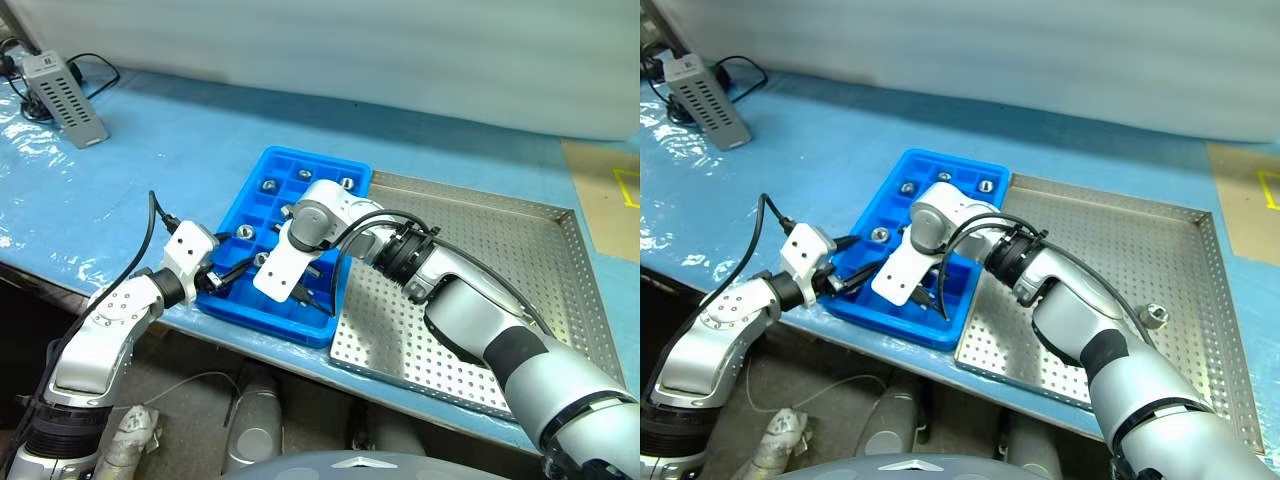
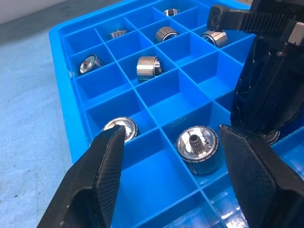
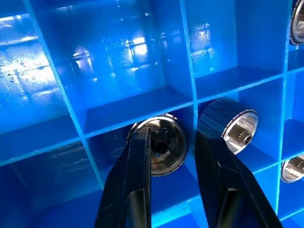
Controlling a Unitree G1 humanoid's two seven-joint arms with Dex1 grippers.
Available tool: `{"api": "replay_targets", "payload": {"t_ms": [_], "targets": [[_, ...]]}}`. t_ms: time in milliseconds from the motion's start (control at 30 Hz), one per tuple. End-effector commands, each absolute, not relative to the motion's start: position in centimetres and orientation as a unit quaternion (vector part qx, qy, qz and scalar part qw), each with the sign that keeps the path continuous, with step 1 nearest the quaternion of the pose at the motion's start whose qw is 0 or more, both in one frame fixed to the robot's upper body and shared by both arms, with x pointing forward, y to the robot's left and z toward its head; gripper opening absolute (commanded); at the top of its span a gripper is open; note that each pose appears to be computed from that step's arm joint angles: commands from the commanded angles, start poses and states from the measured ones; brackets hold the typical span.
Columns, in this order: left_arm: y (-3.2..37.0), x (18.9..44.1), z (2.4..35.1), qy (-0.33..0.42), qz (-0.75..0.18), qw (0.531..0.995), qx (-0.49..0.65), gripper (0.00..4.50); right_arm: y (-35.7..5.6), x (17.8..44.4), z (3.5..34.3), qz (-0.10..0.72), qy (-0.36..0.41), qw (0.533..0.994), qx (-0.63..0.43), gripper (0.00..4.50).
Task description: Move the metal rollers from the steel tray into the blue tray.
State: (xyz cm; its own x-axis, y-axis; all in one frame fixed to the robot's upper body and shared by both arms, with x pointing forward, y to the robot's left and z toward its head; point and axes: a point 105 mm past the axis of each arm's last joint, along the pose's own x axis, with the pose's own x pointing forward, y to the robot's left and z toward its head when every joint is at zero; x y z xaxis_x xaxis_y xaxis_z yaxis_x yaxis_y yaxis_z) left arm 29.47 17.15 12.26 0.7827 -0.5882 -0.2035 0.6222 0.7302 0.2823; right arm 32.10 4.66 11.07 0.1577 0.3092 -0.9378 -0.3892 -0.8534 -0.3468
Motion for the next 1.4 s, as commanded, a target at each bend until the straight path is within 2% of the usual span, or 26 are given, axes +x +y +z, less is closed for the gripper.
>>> {"api": "replay_targets", "payload": {"t_ms": [33, 300, 633, 767, 933, 1133, 1400], "targets": [[16.8, 29.4, 13.1, 0.032, -0.331, 0.926, 0.178, 3.30, 2.7, 31.9, 8.3, 0.666, 0.087, 0.247, -0.698, 0.89], [17.0, 29.6, 13.1, 0.033, -0.326, 0.927, 0.182, 3.30, 2.6, 33.4, 11.9, 0.666, 0.071, 0.322, -0.669, 0.89], [16.0, 30.7, 13.2, 0.029, -0.355, 0.916, 0.186, 3.30, 1.9, 33.7, 18.1, 0.671, 0.044, 0.361, -0.646, 0.89], [15.9, 31.0, 13.3, 0.029, -0.363, 0.912, 0.190, 3.30, 2.0, 34.3, 19.6, 0.667, 0.037, 0.402, -0.627, 0.89], [15.8, 31.0, 13.1, 0.033, -0.370, 0.908, 0.192, 3.30, 1.6, 34.7, 18.9, 0.663, 0.049, 0.423, -0.615, 0.89], [16.0, 31.0, 13.3, 0.032, -0.368, 0.909, 0.194, 3.30, 3.1, 33.1, 16.9, 0.682, 0.047, 0.405, -0.607, 0.89], [18.9, 30.7, 13.8, 0.041, -0.326, 0.922, 0.206, 3.30, 5.0, 31.8, 14.9, 0.698, 0.042, 0.403, -0.590, 0.89]]}}
